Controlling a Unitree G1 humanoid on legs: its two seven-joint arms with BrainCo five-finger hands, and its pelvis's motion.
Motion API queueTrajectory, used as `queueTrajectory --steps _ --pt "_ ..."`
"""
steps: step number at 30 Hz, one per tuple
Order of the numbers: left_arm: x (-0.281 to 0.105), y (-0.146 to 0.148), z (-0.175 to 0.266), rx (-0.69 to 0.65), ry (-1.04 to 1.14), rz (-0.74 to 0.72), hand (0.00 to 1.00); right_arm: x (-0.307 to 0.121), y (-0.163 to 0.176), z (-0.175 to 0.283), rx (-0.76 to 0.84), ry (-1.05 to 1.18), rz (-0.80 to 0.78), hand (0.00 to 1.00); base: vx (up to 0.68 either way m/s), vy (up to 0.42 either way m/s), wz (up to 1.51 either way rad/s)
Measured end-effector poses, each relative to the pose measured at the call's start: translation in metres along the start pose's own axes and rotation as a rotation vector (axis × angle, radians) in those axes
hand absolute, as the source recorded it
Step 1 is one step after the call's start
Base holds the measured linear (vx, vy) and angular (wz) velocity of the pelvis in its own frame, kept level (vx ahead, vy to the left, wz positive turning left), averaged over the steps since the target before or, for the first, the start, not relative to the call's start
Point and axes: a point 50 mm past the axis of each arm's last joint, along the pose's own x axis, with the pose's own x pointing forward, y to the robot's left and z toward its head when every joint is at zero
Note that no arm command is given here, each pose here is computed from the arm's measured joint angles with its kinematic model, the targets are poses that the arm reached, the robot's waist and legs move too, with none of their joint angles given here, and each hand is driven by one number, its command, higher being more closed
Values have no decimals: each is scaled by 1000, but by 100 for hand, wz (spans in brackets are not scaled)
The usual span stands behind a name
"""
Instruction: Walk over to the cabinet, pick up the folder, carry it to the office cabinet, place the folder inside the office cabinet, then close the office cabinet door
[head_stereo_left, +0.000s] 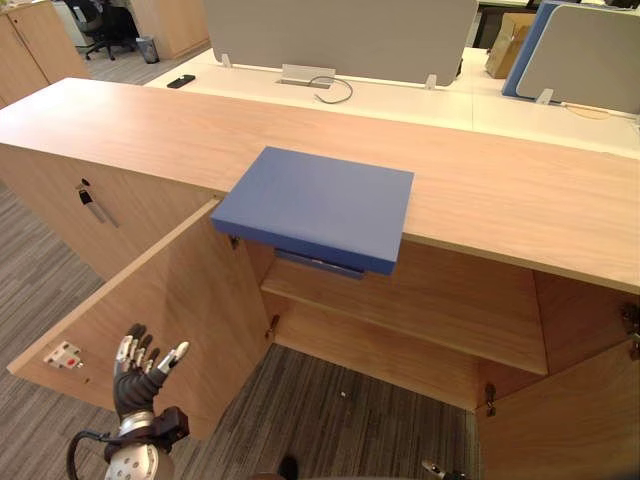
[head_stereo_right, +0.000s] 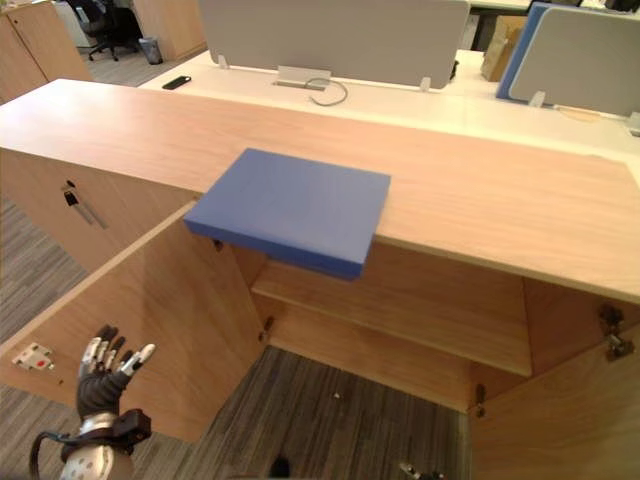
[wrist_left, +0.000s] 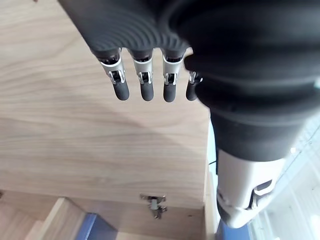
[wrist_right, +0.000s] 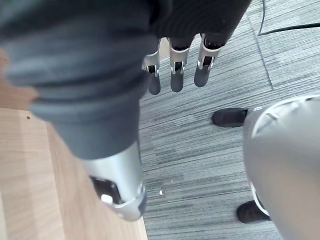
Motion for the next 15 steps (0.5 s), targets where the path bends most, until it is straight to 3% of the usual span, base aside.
queueTrajectory --steps 8,14,15 --pt "-5 -24 55 122 -325 218 0 -5 34 -10 -102 -14 39 0 -5 -1 0" --pt "-2 -62 79 231 -554 196 0 -5 39 -6 -160 -56 22 0 -7 -8 -5" --pt "2 -64 83 303 -611 211 0 -5 37 -8 -165 -49 12 0 15 -11 -21"
